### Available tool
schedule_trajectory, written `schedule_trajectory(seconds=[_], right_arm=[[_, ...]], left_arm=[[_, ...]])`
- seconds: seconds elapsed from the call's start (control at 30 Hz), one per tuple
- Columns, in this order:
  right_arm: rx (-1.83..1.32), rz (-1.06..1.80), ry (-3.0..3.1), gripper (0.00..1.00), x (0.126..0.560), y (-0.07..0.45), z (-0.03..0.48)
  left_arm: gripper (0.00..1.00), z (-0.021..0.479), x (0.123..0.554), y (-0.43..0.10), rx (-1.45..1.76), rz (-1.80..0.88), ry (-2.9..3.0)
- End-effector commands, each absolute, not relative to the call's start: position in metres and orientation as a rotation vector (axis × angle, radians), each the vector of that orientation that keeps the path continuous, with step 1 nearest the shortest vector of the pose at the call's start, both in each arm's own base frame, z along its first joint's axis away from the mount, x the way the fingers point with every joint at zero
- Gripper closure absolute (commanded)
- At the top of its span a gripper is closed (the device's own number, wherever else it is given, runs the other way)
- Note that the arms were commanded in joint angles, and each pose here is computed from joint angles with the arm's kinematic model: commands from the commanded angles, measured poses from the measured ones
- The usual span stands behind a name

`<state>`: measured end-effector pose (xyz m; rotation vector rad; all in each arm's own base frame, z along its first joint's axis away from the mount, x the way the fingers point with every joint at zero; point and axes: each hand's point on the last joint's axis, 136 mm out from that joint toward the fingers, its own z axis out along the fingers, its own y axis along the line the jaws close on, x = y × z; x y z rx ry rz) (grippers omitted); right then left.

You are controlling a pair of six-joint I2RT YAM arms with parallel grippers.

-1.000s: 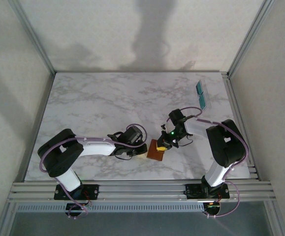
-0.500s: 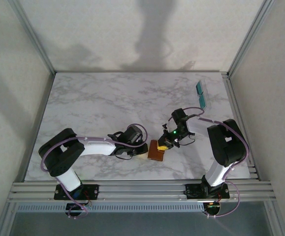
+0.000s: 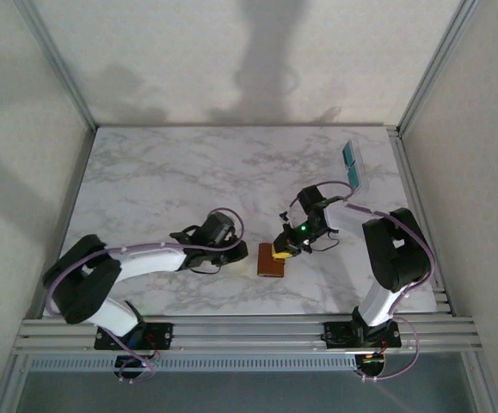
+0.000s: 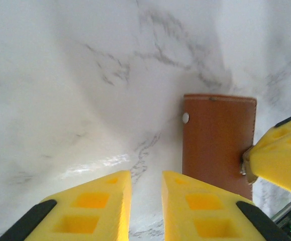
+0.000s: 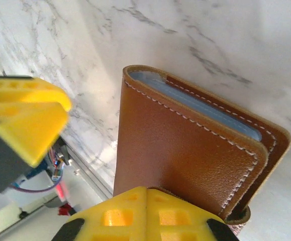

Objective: Put the credit cards into the card holder

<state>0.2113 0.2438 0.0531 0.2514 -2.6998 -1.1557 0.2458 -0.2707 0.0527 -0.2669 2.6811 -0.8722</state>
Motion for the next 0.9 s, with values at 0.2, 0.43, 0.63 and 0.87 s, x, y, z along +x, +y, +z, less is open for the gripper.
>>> schedule_trajectory(seconds=[0.2,0.43,0.63,0.87], right_arm=[[0.55,-1.035,-2.775,0.77,0.196,0.284,0.057],[0.627,-1.117,-3.024,0.59,0.213,0.272,0.114],[0.628,-0.796,-3.612,0.11,0.248,0.204,0.175],[0.176,-0.217,-4.136,0.01,0.261,0.102,0.207]], left_arm=[[0.77,0.065,0.272,-0.181,-0.464,-0.694,2.595],[0.44,0.086,0.292,-0.127,-0.626,-0.62,2.476],[0.0,0.135,0.308,-0.081,-0.69,-0.362,2.28],[0.0,0.156,0.329,-0.053,-0.691,-0.129,2.225]])
